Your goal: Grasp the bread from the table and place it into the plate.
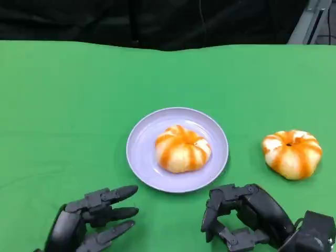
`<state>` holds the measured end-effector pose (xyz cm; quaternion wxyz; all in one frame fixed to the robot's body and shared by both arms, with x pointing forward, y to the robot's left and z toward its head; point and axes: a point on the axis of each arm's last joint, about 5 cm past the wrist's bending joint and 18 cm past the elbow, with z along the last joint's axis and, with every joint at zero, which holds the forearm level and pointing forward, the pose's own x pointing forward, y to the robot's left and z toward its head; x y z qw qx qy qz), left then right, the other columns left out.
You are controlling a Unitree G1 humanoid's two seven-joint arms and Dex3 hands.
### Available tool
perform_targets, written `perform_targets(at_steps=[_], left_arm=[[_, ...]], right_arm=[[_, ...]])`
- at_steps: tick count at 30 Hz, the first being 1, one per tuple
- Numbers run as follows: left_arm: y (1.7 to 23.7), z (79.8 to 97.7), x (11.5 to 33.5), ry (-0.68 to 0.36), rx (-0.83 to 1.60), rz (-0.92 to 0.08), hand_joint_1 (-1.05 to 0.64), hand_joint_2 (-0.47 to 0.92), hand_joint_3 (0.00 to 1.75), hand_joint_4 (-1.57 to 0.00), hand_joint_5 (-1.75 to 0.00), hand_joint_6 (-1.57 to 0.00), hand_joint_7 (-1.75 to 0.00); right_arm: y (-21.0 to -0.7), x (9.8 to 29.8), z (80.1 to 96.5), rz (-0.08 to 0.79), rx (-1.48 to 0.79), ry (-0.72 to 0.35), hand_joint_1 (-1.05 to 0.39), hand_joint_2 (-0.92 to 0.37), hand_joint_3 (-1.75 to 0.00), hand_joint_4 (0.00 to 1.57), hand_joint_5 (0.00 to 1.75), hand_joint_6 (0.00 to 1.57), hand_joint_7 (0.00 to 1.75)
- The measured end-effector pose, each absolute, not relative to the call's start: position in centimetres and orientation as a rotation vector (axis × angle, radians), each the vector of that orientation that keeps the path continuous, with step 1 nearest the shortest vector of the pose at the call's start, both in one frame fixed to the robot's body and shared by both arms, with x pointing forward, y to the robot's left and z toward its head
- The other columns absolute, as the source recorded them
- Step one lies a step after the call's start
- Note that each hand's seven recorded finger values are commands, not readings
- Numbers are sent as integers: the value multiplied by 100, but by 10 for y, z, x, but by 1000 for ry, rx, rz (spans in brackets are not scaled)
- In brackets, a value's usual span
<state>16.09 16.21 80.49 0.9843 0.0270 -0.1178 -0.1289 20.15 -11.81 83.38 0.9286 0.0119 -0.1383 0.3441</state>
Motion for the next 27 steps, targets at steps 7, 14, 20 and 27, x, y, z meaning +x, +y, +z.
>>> perform_targets(at_steps=[7,14,20,27], left_arm=[[164,806,164,-253,89,-271,-3,91,53,-77,-138,-87,-104],[165,807,164,-257,94,-268,-6,84,66,-68,-159,-73,-133],[164,808,166,-279,125,-266,-7,79,76,-67,-165,-71,-140],[163,808,166,-280,128,-262,-7,77,80,-67,-168,-71,-140]], right_arm=[[-118,201,834,705,25,-284,10,-53,-115,95,137,93,112],[-118,202,835,706,27,-286,9,-53,-116,95,137,93,113],[-121,201,837,709,39,-288,10,-54,-114,94,136,92,112],[-124,199,837,708,34,-283,8,-53,-114,96,135,93,111]])
